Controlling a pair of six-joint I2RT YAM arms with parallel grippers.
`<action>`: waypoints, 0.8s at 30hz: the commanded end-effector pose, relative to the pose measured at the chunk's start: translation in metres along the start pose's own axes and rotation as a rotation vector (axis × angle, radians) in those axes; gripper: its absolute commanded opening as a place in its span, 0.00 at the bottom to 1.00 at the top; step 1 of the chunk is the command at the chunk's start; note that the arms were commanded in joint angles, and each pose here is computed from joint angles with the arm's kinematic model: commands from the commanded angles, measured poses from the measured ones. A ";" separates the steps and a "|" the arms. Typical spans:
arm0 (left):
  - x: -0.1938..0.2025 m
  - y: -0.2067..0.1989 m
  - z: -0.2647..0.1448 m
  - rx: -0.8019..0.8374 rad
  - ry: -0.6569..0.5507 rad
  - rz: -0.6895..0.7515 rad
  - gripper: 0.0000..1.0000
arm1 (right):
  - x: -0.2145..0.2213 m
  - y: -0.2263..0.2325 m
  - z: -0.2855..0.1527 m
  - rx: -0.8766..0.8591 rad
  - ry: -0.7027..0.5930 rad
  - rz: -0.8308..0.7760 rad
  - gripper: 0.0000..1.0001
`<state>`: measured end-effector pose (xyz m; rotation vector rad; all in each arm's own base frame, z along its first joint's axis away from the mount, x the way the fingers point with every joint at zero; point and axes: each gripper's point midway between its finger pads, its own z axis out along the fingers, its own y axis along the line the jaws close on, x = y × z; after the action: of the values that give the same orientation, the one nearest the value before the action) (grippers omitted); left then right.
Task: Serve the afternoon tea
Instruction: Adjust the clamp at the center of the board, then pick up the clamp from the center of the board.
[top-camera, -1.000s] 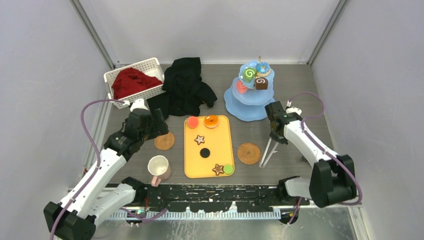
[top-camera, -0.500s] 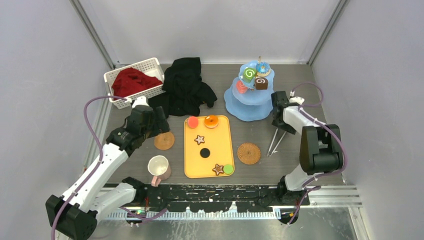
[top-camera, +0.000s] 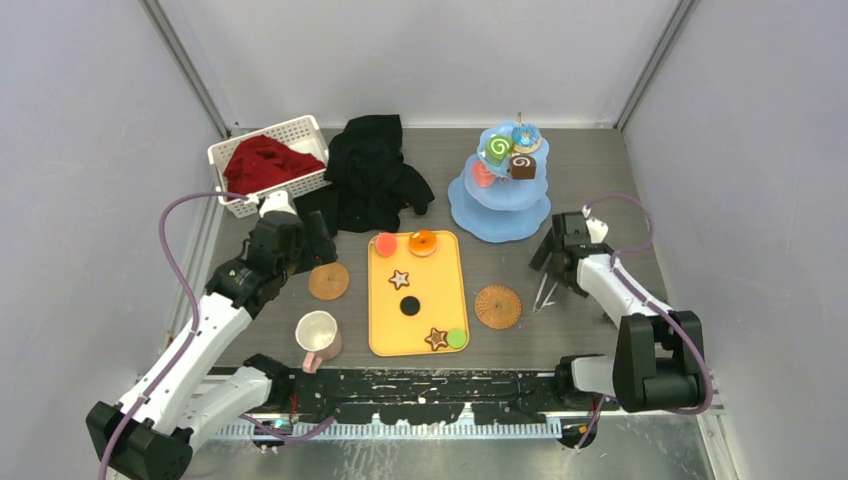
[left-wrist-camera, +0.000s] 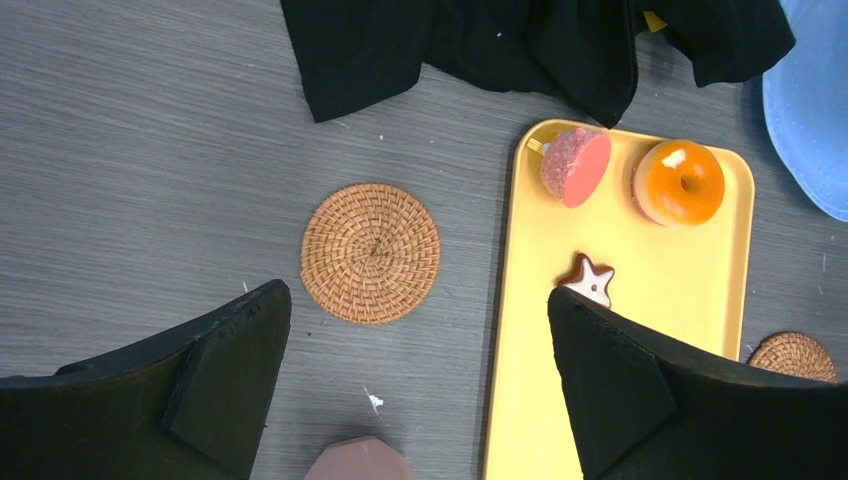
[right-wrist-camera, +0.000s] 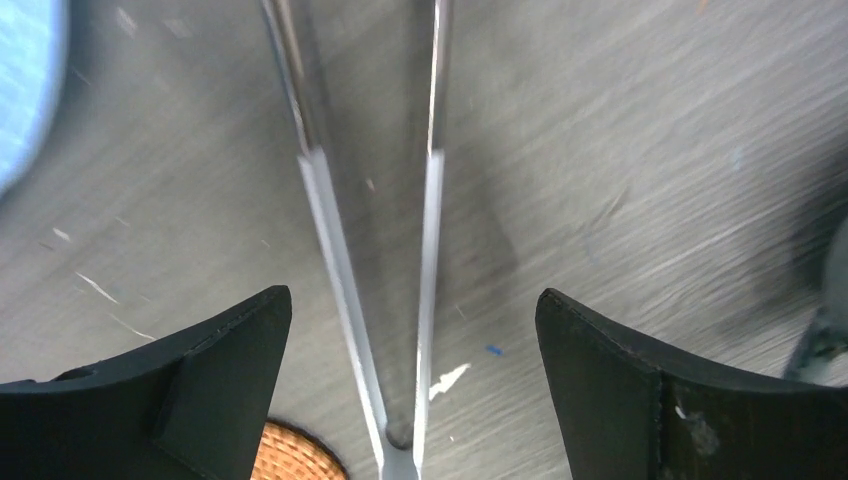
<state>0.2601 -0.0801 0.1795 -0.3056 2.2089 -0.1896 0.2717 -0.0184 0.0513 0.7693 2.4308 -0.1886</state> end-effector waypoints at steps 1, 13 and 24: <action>-0.031 -0.012 -0.010 0.055 -0.106 -0.009 0.99 | 0.026 0.014 0.008 -0.077 0.073 0.061 0.96; -0.027 -0.016 -0.009 0.079 -0.088 -0.002 0.99 | 0.011 0.019 0.044 0.001 0.029 0.047 0.64; -0.027 -0.016 -0.008 0.076 -0.088 0.002 0.99 | -0.021 0.012 -0.016 -0.019 -0.034 0.050 0.13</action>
<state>0.2604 -0.0844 0.1840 -0.2680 2.1974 -0.2180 0.2912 -0.0131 0.0258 0.8182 2.4516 -0.1903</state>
